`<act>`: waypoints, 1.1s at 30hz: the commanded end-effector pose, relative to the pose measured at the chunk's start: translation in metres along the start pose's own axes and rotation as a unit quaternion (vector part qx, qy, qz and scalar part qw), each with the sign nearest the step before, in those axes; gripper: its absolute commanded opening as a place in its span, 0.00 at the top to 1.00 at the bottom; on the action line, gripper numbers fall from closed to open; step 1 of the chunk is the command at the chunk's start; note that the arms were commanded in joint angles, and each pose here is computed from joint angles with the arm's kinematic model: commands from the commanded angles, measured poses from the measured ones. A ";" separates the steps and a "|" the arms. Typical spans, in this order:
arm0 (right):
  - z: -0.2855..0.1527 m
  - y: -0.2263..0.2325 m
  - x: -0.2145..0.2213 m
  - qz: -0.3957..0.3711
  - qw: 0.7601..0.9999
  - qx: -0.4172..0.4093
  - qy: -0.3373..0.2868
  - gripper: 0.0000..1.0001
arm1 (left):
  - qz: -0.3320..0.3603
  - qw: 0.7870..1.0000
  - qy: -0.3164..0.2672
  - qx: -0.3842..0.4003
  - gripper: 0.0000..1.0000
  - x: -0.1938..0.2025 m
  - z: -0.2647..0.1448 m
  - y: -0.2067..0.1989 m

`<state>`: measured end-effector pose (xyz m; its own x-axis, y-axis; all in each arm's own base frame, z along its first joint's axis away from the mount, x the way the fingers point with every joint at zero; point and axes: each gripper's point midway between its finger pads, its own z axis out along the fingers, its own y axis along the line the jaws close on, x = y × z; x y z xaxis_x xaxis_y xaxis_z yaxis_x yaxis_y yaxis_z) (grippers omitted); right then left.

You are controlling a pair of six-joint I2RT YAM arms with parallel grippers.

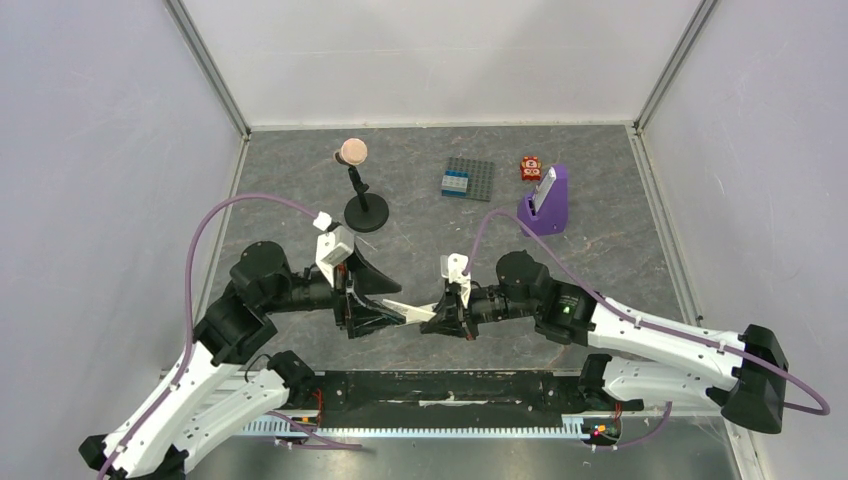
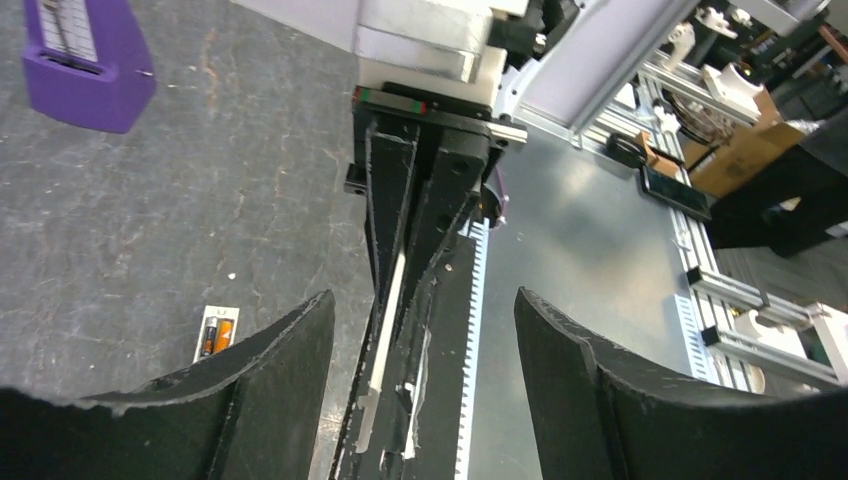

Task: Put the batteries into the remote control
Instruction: Pick up the battery cover at the center of the board.

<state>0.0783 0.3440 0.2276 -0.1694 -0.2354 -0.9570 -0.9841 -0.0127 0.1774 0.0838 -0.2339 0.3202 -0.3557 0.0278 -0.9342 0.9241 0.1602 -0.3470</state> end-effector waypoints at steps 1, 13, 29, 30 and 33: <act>-0.007 0.005 -0.033 -0.011 0.999 -0.009 -0.037 1.00 | 0.001 0.999 0.027 0.047 0.32 0.006 0.002 -0.013; -0.009 0.003 -0.041 -0.003 0.999 -0.011 -0.045 1.00 | -0.017 0.997 0.057 0.049 0.82 0.017 0.009 -0.006; -0.062 -0.026 -0.110 0.131 0.941 0.072 -0.303 0.08 | -0.139 0.982 -0.099 -0.077 0.98 -0.040 0.015 0.029; -0.065 -0.027 -0.114 0.147 0.933 0.070 -0.322 0.08 | -0.149 0.980 -0.111 -0.068 0.98 -0.044 0.017 0.027; -0.070 -0.018 -0.125 0.190 0.912 0.026 -0.363 0.11 | -0.178 0.972 -0.143 -0.052 0.98 -0.054 0.017 0.023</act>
<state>0.1205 0.3143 0.3132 -0.3639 0.2769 -0.8893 -0.9047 0.1219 0.4082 0.1203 -0.2449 0.3300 -0.5291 -0.1565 -0.8340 0.7859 0.2802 -0.5512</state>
